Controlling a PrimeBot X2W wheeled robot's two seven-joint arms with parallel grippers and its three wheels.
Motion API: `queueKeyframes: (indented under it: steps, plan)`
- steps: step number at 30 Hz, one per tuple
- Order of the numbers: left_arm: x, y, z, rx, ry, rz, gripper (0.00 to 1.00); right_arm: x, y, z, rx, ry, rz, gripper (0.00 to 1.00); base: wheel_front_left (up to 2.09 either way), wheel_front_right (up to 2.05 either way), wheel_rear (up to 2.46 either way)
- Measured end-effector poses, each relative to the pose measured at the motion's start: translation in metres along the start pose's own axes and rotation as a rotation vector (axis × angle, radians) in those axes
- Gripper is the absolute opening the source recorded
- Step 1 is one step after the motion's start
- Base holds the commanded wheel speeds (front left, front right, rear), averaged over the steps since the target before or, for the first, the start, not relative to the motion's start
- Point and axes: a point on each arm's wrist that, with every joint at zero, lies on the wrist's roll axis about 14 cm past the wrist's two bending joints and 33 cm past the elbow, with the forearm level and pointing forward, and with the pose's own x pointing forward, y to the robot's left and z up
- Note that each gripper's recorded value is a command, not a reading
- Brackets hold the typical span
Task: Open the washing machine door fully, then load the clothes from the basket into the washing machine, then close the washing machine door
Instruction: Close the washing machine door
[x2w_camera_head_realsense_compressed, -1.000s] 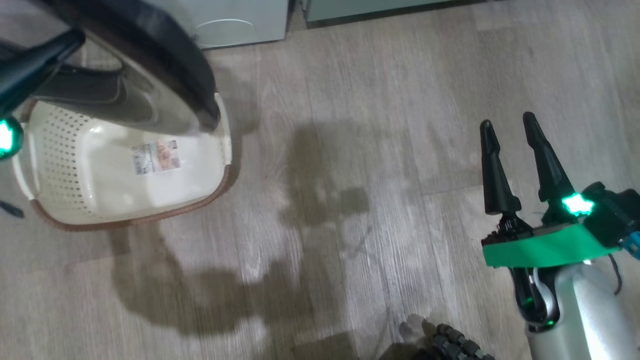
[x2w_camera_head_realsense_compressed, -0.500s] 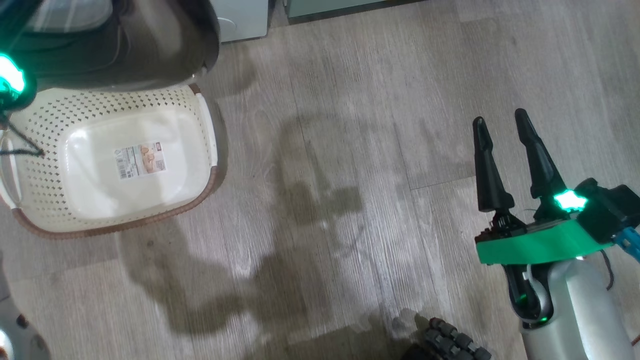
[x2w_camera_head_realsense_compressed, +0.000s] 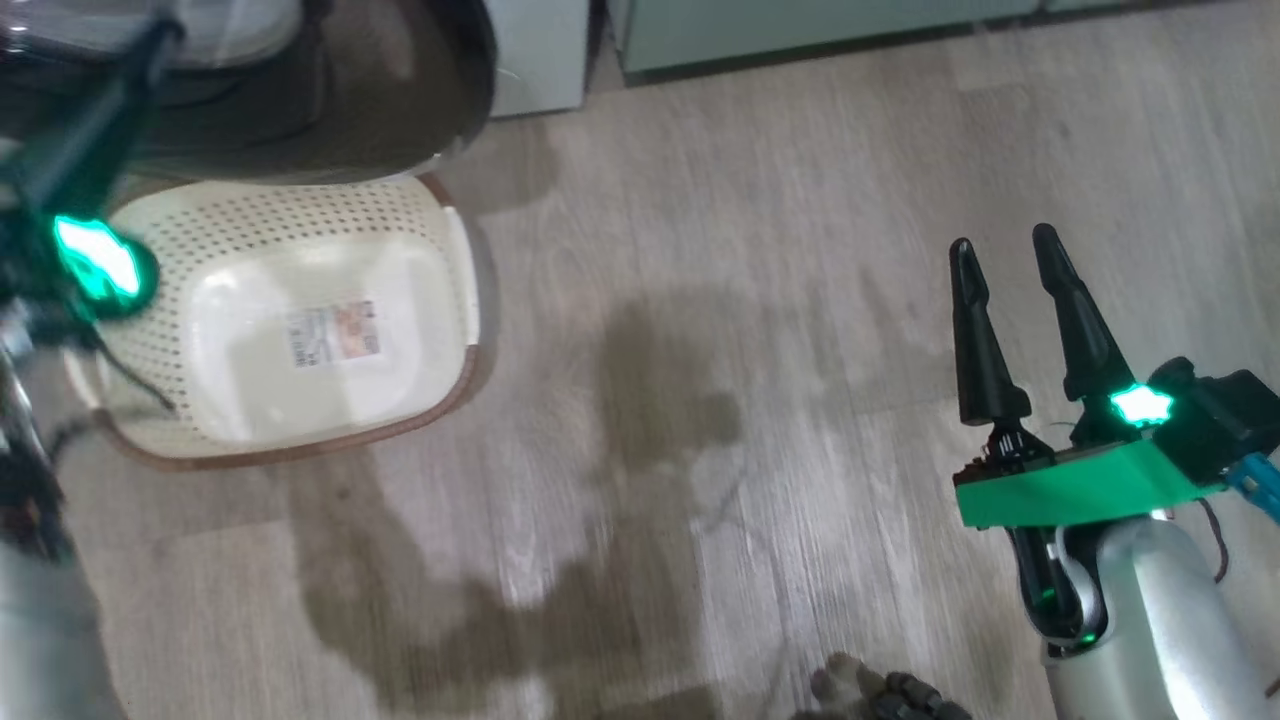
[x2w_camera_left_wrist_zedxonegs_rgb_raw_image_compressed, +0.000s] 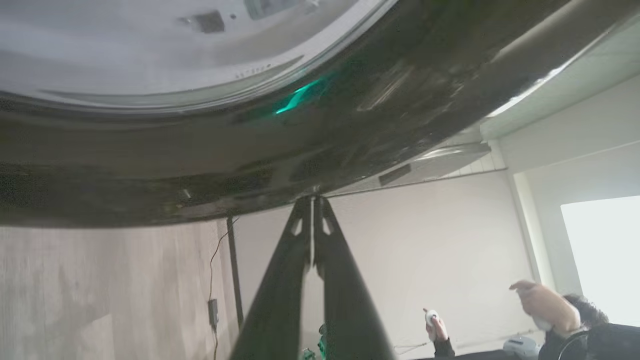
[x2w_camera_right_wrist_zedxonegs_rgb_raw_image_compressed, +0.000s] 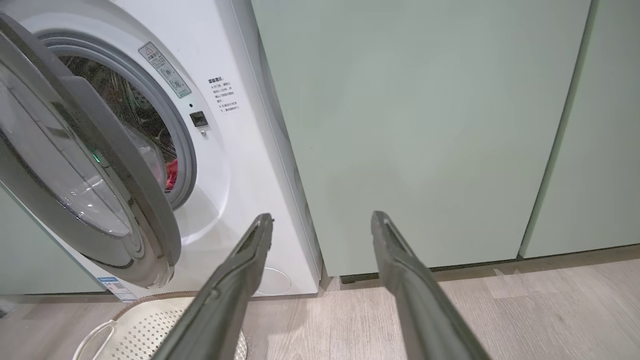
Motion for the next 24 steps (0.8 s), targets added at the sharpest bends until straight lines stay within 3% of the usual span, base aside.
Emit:
queueKeyframes:
  steps: [1,2,4,11,24]
  plan:
    - [-0.011,0.004,-0.002,-0.012,-0.028,0.003,0.27,0.001,0.003,0.000,0.004,-0.002,0.008,1.00,0.00,0.00,0.00]
    - [-0.021,0.007,-0.004,-0.029,-0.056,0.003,0.42,0.002,0.006,0.000,0.004,-0.002,0.018,1.00,0.00,0.00,0.00]
    - [-0.040,0.011,-0.008,-0.056,-0.119,0.003,1.00,0.004,0.013,-0.002,0.003,0.001,0.039,1.00,0.00,0.00,0.00]
    - [-0.099,0.019,-0.016,-0.105,-0.314,0.039,1.00,0.012,0.036,-0.003,0.005,0.002,0.106,1.00,0.00,0.00,0.00]
    - [-0.180,0.009,0.001,-0.009,-0.803,0.147,1.00,0.006,0.052,0.008,0.015,-0.010,0.148,1.00,0.00,0.00,0.00]
